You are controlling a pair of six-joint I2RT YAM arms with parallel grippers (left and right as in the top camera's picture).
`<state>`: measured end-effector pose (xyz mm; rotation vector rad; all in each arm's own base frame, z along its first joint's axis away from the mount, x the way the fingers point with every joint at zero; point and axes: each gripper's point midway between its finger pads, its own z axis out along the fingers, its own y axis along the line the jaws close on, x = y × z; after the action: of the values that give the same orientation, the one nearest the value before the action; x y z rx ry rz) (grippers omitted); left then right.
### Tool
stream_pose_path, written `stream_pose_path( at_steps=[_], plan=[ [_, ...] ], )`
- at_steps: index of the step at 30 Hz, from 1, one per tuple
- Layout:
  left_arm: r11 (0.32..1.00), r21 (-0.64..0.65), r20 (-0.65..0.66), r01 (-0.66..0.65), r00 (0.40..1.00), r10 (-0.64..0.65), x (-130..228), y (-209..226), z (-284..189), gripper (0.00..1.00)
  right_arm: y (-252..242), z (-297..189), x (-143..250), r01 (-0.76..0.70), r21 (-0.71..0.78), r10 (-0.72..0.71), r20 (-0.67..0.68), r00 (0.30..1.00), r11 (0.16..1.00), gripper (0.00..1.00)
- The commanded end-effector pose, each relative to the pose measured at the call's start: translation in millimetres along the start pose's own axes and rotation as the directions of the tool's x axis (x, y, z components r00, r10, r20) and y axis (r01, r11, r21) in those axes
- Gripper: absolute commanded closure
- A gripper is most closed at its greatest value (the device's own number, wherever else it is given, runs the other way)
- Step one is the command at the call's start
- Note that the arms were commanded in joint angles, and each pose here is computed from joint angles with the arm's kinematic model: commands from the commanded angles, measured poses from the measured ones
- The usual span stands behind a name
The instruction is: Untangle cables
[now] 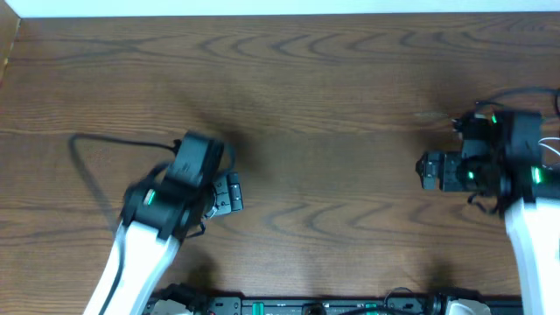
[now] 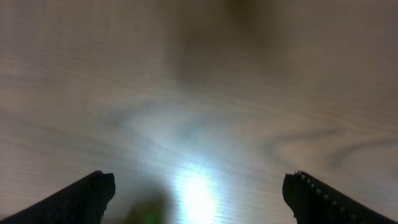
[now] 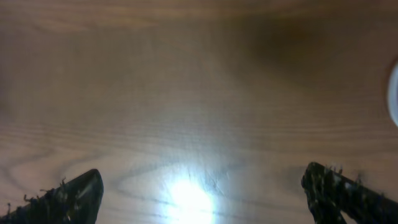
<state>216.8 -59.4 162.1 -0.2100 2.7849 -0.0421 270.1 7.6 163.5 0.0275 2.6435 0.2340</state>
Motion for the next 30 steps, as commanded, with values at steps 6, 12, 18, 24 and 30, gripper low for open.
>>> stream_pose_path(
  at_steps=[6, 12, 18, 24, 30],
  plan=[
    [0.951, 0.308, 0.560, -0.035, 0.815, -0.151, 22, 23, -86, 0.08, 20, -87, 22, 0.033, 0.008, -0.033, 0.387, 0.921, 0.999, 0.01],
    [0.946, 0.322, 0.579, -0.040, 0.799, -0.163, 23, 25, -91, 0.08, 19, -81, 46, 0.015, 0.004, -0.015, 0.306, 0.952, 1.000, 0.01],
    [0.946, 0.322, 0.579, -0.040, 0.799, -0.163, 23, 25, -91, 0.08, 13, -76, 65, 0.014, 0.040, -0.023, 0.227, 0.974, 0.999, 0.01],
    [0.946, 0.322, 0.579, -0.040, 0.799, -0.163, 23, 25, -91, 0.08, 22, -122, 3, 0.100, 0.102, -0.142, 0.650, 0.747, 0.990, 0.01],
    [0.946, 0.322, 0.579, -0.040, 0.799, -0.163, 23, 25, -91, 0.08, 41, -127, -7, 0.202, 0.107, -0.176, 0.914, 0.365, 0.974, 0.01]
  ],
)
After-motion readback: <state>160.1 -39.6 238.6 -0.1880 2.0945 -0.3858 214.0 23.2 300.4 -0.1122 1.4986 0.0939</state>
